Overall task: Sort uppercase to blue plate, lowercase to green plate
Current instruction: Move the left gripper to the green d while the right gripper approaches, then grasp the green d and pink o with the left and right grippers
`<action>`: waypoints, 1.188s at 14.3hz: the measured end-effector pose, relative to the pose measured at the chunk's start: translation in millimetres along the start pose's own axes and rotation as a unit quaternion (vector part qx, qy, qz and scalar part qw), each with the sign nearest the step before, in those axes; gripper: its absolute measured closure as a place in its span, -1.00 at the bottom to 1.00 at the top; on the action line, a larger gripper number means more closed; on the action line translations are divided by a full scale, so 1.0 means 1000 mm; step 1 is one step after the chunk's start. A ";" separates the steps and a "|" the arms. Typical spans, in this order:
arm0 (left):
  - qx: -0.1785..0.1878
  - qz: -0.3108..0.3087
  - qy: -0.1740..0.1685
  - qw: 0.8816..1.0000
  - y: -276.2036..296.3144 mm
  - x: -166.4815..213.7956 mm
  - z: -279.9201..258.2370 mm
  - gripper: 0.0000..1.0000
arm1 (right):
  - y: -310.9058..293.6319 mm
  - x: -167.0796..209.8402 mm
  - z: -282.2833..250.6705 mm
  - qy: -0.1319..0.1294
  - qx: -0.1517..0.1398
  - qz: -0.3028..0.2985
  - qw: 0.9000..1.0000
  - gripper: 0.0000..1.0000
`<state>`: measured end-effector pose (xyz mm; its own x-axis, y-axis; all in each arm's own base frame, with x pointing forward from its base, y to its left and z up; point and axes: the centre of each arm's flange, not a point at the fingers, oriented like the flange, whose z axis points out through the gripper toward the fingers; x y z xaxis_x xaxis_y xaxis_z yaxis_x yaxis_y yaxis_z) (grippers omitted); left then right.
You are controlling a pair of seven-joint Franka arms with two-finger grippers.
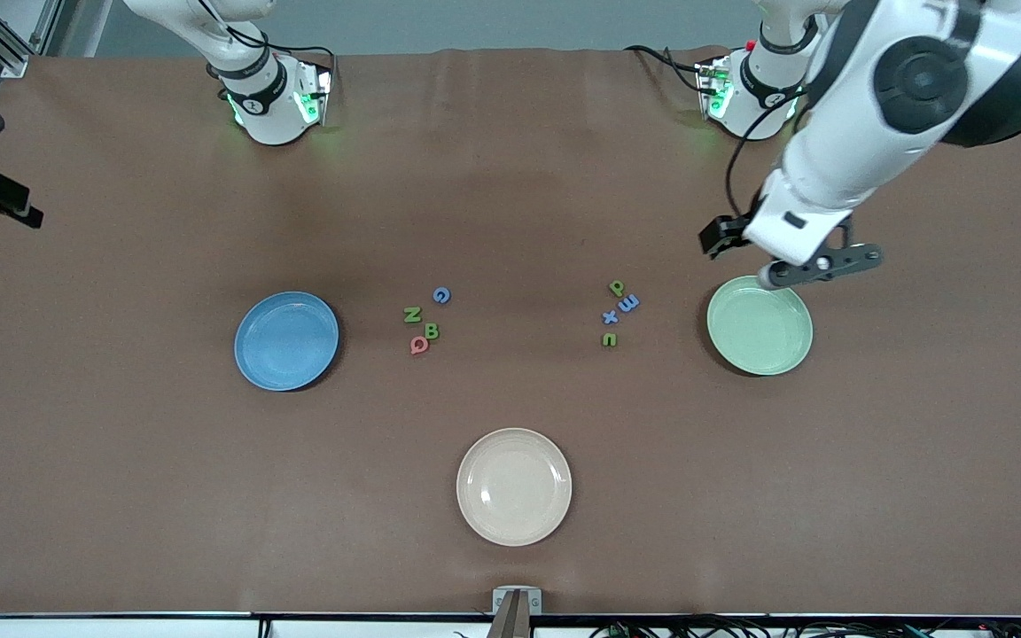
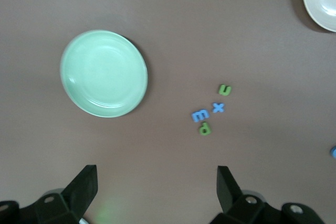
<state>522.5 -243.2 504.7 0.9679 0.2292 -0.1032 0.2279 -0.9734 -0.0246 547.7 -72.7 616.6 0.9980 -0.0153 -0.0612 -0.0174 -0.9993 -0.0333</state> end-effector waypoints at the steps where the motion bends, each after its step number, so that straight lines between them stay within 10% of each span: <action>1: -0.001 -0.018 0.000 1.000 0.014 -0.008 0.017 -1.00 | 0.002 0.012 0.019 -0.012 -0.001 0.001 1.000 -1.00; 9: -0.027 -0.120 0.020 0.992 0.091 -0.062 0.139 -1.00 | -0.035 0.060 0.153 -0.054 0.021 0.058 0.997 -1.00; 17: -0.001 -0.166 0.027 0.986 0.096 -0.090 0.229 -1.00 | -0.246 0.035 0.280 0.006 0.010 0.152 0.988 -1.00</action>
<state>433.0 -357.2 283.7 0.8442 0.5348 -0.0365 0.5331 -0.8448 -0.0463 569.5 182.3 342.9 0.9473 -0.3146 -0.0603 -0.3170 -0.9478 -0.0355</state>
